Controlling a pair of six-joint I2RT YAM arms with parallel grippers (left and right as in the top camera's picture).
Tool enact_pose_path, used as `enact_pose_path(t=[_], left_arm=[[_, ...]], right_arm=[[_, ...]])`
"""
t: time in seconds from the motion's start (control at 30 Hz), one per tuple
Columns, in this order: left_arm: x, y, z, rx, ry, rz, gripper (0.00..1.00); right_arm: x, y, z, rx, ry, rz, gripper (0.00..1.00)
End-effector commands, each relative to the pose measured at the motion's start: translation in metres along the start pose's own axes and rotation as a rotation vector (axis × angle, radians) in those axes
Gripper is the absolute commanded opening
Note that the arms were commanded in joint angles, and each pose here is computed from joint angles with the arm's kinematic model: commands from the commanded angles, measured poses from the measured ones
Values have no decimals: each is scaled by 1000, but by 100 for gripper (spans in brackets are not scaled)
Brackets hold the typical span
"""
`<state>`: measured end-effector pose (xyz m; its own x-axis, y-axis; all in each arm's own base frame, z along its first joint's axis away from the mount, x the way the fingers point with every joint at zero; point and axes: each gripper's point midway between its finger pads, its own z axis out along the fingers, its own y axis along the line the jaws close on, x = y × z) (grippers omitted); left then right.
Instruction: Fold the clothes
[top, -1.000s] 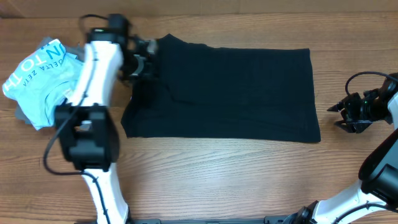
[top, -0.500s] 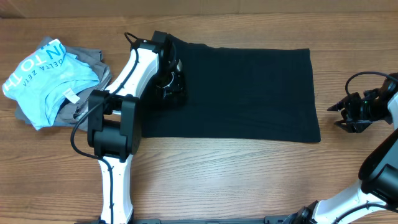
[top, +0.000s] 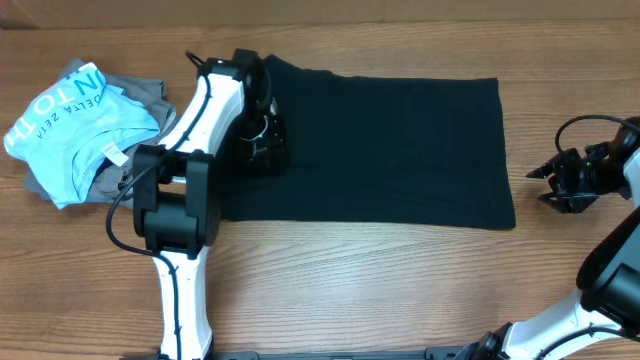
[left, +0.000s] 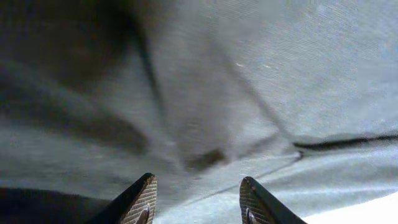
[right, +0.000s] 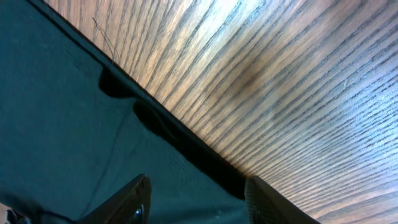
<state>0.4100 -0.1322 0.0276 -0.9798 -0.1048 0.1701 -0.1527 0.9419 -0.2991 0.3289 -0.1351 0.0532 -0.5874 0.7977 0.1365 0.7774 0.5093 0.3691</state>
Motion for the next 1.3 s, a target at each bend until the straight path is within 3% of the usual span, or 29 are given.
enact_pose_path(t=[0.0, 0.17, 0.4, 0.53, 0.73, 0.97, 1.27], left_arm=[[-2, 0, -9, -31, -35, -1, 47], [-7, -6, 2, -38, -48, 18, 45], [-11, -9, 2, -31, -64, 10, 29], [-12, -4, 2, -64, -72, 10, 31], [-16, -5, 4, -58, -88, 15, 4], [-29, -31, -10, 114, -118, 32, 4], [-58, -42, -28, 157, -235, 71, 4]], right_arm=[[-7, 6, -14, -10, -50, -24, 52], [-6, 6, -14, -10, -49, -24, 52], [-6, 6, -14, -10, -48, -24, 52], [-6, 6, -14, -10, -48, -23, 52], [-6, 6, -14, -10, -48, -23, 52], [-6, 6, -14, -9, -47, -23, 52], [-6, 6, -14, -9, -48, -23, 52]])
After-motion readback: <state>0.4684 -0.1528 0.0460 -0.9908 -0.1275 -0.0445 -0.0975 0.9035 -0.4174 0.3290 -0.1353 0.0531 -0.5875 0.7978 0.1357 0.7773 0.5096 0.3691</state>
